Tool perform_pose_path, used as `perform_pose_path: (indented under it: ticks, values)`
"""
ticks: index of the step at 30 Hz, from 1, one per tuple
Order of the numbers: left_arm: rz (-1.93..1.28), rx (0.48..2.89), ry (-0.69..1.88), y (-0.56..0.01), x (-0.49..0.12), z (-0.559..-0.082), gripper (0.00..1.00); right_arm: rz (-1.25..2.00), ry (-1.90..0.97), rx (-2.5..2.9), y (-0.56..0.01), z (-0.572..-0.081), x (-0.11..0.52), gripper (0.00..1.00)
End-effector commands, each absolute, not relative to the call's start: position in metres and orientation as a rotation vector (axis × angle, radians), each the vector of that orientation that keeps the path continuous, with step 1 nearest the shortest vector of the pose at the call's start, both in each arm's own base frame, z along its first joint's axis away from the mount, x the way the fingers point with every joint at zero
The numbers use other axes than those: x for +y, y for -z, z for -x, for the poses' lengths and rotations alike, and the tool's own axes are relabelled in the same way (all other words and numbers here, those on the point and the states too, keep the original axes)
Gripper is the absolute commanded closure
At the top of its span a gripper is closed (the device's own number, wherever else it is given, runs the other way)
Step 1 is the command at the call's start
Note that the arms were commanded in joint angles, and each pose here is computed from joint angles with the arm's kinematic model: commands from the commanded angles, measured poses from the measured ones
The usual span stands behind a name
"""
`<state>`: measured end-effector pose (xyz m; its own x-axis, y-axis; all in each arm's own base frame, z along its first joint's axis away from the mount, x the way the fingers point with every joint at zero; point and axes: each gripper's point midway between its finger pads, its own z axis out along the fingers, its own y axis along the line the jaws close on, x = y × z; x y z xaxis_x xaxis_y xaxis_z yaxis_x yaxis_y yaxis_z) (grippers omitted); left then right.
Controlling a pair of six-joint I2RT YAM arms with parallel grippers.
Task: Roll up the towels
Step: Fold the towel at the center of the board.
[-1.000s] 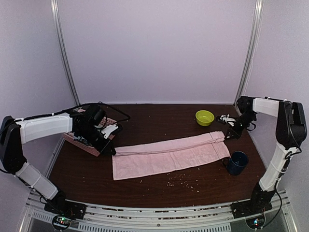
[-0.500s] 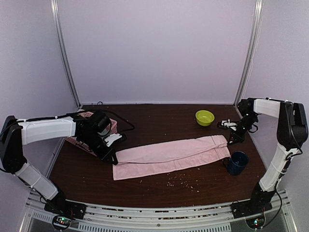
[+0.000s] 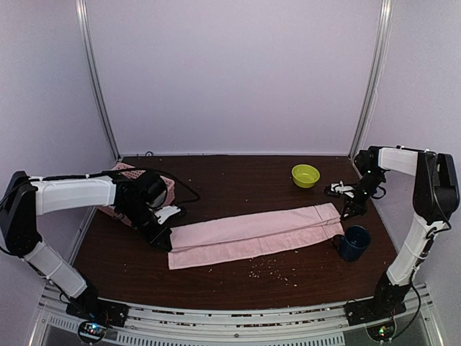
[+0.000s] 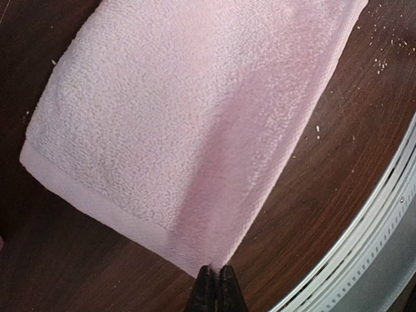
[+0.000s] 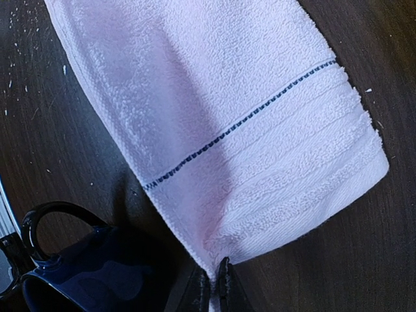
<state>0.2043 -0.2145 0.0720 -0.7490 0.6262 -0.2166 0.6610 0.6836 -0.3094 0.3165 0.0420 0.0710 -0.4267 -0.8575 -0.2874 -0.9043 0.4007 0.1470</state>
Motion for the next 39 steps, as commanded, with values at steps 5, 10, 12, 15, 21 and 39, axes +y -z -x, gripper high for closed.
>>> perform_pose_path:
  ticks: [5,10,12,15,21,39]
  values:
    - [-1.087,2.876,0.547,-0.058,-0.208,-0.193,1.00,1.693,-0.405,2.520,-0.056,-0.297,0.029,1.00]
    - [-1.105,2.896,0.532,-0.051,-0.210,-0.195,1.00,1.683,-0.399,2.521,-0.050,-0.304,0.030,1.00]
    - [-1.111,2.899,0.526,-0.049,-0.212,-0.196,1.00,1.685,-0.404,2.520,-0.048,-0.305,0.031,1.00]
    - [-1.123,2.902,0.524,-0.046,-0.215,-0.197,1.00,1.701,-0.403,2.520,-0.045,-0.304,0.032,1.00]
    - [-1.118,2.924,0.496,-0.040,-0.212,-0.196,1.00,1.731,-0.383,2.526,-0.041,-0.301,0.030,1.00]
    - [-1.116,2.773,0.578,-0.082,-0.217,-0.194,0.77,1.920,-0.331,2.418,-0.068,-0.285,0.024,0.54]
